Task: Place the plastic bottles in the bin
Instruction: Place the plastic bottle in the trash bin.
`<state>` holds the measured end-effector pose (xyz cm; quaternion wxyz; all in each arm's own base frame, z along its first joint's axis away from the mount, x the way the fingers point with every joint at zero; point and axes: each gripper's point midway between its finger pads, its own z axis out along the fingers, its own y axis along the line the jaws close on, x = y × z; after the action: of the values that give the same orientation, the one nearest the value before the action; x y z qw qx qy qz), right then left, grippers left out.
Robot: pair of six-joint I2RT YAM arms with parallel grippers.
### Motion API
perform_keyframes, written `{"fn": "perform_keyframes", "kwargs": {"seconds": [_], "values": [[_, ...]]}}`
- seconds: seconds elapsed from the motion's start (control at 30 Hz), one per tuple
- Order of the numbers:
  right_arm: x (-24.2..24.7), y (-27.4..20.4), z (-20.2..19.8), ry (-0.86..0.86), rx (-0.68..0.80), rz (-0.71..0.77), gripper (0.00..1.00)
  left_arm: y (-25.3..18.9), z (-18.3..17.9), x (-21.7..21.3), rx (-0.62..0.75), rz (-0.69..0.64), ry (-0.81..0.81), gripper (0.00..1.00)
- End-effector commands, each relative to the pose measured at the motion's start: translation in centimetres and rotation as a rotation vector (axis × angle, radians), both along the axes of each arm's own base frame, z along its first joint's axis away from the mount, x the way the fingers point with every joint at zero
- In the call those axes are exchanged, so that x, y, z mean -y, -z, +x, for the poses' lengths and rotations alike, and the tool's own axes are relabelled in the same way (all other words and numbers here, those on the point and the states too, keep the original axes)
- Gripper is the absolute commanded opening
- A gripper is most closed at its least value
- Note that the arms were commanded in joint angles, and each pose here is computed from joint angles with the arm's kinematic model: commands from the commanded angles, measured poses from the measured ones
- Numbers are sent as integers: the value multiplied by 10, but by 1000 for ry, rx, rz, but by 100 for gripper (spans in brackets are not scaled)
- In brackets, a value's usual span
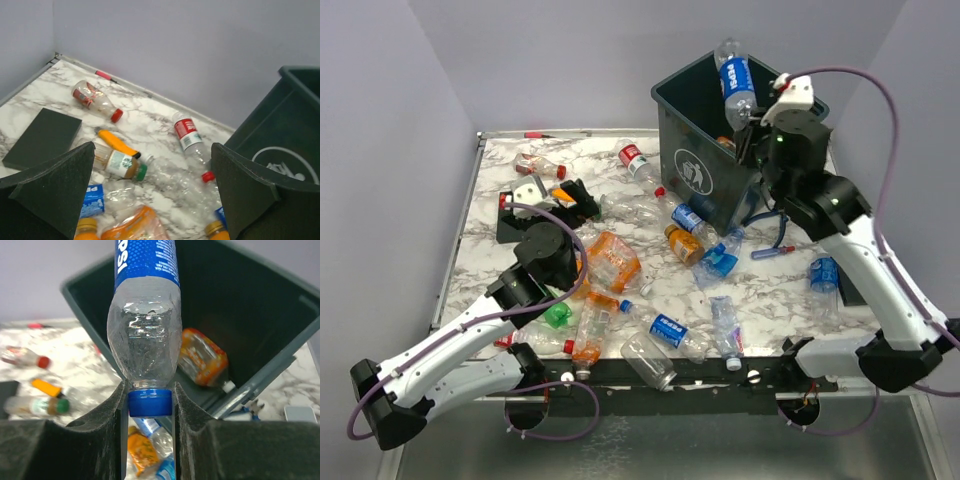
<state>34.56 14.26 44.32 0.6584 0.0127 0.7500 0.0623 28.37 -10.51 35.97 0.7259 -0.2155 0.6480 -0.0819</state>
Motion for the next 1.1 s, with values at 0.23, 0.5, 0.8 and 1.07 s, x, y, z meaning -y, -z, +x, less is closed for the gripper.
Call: {"fn": "perform_keyframes", "kwargs": {"seconds": [0.23,0.5,0.8,1.07], "values": [[15,44,49,139,-89,-82,1,17,-5,-8,-52,156,-50,99],[18,31,56,134,-101,-42,76,19,-6,1,-53,168,-15,99],[-32,-13,-22,-343,-35,90,80,24,-2,10,-66,197,8,99],[-42,52,-110,-612,44,248,80,46,8,29,-120,309,33,99]]}}
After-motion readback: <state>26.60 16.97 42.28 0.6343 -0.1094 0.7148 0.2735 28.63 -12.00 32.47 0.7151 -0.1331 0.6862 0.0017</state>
